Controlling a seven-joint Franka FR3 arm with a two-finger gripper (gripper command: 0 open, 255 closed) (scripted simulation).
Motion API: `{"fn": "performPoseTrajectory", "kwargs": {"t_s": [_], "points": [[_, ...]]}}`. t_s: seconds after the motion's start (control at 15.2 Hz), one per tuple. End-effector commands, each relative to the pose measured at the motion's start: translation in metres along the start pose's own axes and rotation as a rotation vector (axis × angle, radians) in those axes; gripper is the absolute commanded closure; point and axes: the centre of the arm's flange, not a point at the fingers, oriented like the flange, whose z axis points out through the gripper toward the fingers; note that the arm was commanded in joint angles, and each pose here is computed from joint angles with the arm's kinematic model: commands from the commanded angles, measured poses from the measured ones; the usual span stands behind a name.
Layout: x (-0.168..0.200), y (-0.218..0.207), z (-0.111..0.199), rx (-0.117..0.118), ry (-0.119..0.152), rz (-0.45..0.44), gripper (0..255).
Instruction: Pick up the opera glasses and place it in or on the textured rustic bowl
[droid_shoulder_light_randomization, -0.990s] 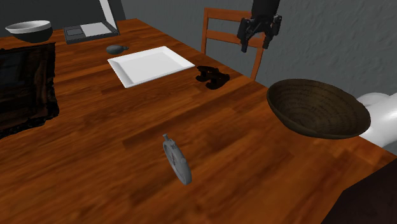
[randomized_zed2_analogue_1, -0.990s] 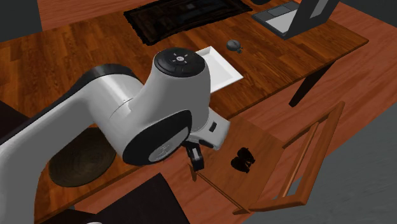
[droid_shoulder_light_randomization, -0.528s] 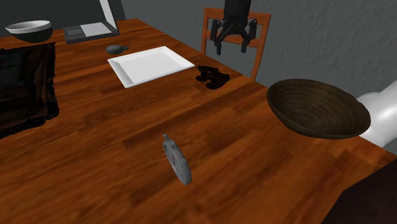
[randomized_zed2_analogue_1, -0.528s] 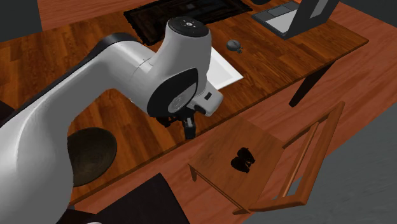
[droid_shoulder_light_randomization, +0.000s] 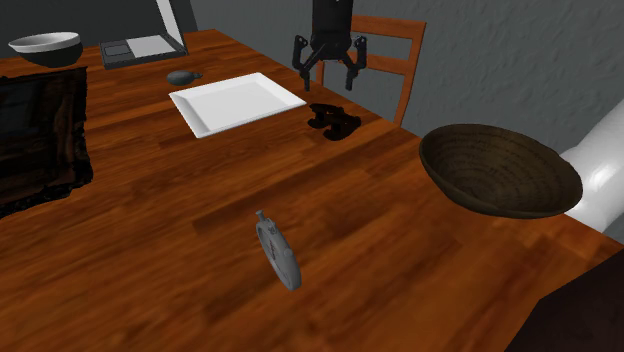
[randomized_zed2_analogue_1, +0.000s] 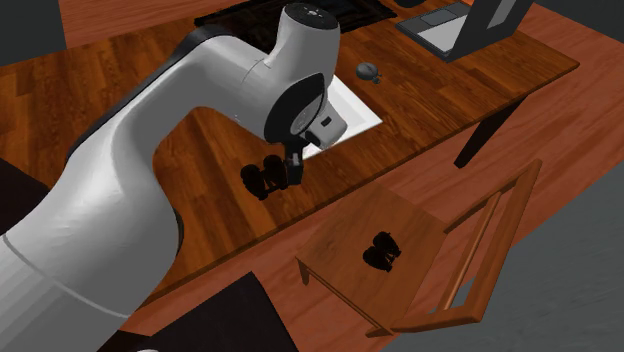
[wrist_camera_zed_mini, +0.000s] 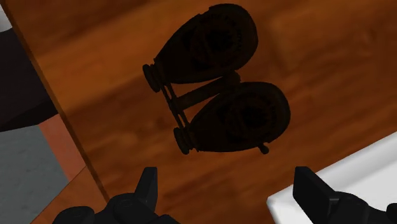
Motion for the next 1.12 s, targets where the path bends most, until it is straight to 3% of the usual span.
{"fn": "performPoseTrajectory", "kwargs": {"t_s": [0.0,0.26,0.79,0.86,1.06], "points": [[0.0,-0.002,0.011,0.001,-0.002,0.003,0],[0.0,-0.002,0.035,0.001,-0.002,0.003,0],[0.0,-0.002,0.035,0.001,-0.002,0.003,0],[0.0,-0.002,0.035,0.001,-0.002,0.003,255],[0.0,-0.002,0.035,0.001,-0.002,0.003,255]]}}
